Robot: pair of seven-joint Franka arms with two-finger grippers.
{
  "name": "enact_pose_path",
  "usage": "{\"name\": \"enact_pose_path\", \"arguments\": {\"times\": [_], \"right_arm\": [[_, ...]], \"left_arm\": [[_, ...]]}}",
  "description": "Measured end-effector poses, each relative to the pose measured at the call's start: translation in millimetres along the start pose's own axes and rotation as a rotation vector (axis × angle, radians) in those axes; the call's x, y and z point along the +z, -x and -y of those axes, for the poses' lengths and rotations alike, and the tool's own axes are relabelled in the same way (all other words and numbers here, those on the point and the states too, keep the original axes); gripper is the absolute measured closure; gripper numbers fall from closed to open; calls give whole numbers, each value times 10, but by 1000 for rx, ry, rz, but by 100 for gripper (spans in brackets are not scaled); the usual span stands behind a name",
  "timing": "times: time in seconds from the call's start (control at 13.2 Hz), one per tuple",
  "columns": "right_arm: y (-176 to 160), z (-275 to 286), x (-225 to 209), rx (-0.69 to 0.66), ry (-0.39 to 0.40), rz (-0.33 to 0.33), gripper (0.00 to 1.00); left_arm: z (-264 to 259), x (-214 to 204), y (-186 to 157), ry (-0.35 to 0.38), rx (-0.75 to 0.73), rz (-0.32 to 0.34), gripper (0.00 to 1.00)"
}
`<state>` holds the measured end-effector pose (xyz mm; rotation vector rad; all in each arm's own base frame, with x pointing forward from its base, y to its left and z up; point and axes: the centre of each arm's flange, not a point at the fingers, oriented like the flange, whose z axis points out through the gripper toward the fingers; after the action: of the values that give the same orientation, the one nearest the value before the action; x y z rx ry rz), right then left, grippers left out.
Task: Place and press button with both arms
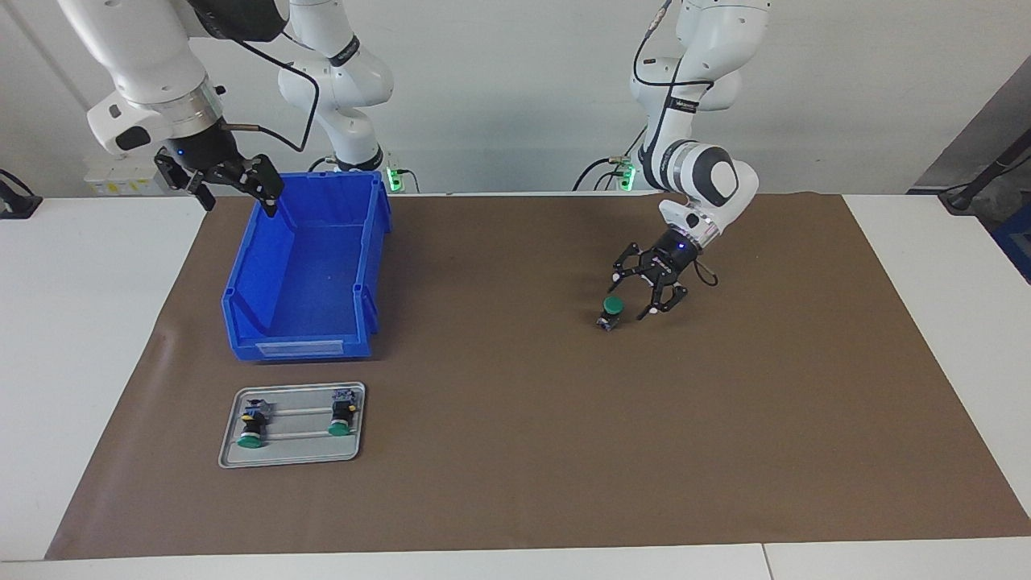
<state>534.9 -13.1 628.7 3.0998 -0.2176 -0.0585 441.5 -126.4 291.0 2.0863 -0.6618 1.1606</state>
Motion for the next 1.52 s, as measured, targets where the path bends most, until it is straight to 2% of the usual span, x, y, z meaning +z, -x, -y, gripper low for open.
{"name": "enact_pose_path", "arguments": {"times": [0.3,0.91,1.06,1.21,1.52], "right_arm": [[0,0,0,0,0,0,0],[0,0,0,0,0,0,0],[0,0,0,0,0,0,0],[0,0,0,0,0,0,0],[0,0,0,0,0,0,0]], "left_arm": [[132,-29,-346,45,-16,74,22],[493,-238,-821,28,-55,166,21],[566,-287,-1054,35,-88,190,21],[604,-327,-1251,45,-117,258,21],[542,-410,-1486,-2,-184,382,23]]}}
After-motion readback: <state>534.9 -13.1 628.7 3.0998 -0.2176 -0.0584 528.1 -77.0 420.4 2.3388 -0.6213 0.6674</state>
